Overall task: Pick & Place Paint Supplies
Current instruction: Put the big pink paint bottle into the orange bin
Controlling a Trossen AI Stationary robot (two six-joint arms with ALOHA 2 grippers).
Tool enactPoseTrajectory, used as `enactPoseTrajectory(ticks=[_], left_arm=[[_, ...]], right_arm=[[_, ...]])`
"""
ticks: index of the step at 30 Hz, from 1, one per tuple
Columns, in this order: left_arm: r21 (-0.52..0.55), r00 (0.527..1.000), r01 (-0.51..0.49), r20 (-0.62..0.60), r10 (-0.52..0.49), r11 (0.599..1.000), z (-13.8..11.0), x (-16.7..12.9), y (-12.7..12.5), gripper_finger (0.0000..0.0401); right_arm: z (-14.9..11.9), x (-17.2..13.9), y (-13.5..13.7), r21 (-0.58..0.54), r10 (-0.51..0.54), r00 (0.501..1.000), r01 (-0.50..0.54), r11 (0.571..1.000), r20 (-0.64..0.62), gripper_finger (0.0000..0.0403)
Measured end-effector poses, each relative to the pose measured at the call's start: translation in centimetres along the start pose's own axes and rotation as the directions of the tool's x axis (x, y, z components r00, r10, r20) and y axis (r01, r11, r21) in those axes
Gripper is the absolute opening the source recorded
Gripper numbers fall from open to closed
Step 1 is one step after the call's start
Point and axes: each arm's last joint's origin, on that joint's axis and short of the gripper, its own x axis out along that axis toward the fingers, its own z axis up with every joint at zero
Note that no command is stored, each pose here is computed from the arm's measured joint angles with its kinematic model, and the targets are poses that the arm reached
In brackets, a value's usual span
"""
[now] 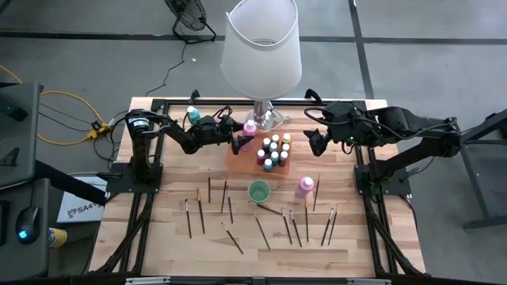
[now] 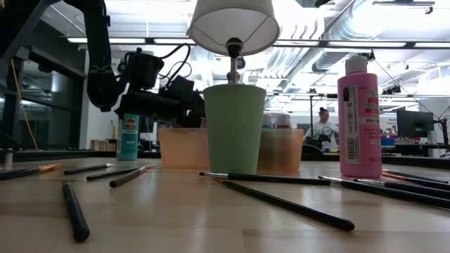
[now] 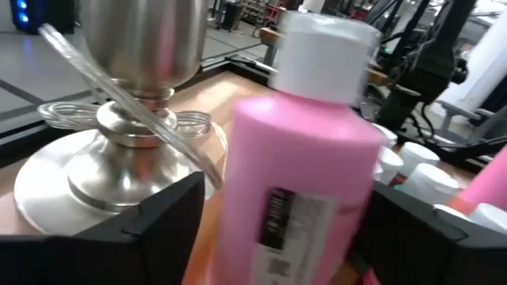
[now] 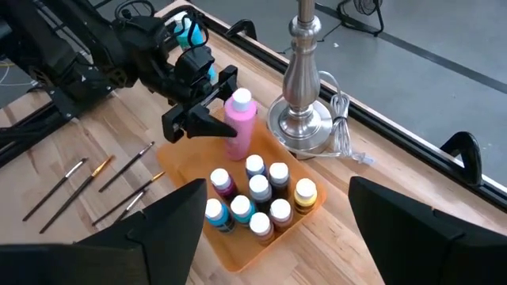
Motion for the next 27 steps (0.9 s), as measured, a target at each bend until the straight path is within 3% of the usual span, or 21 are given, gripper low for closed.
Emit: enactPoseTrajectory(ticks=[5,27], left_arm=[[-0.028,1.0,0.02,0.002,-0.02,0.999,0.4,-0.1,-0.2,0.0335],[0.003,0.999,0.046,-0.021,-0.046,0.999,3.9,-1.4,-1.7,0.0338]], right_arm=[[0.0,0.0,0.0,-0.004,0.002,1.0,-0.002,1.0,-0.002,0.0302],[-0.2,-0.2,0.0,-0.011,0.058,0.997,-0.059,0.998,-0.055,0.0302]])
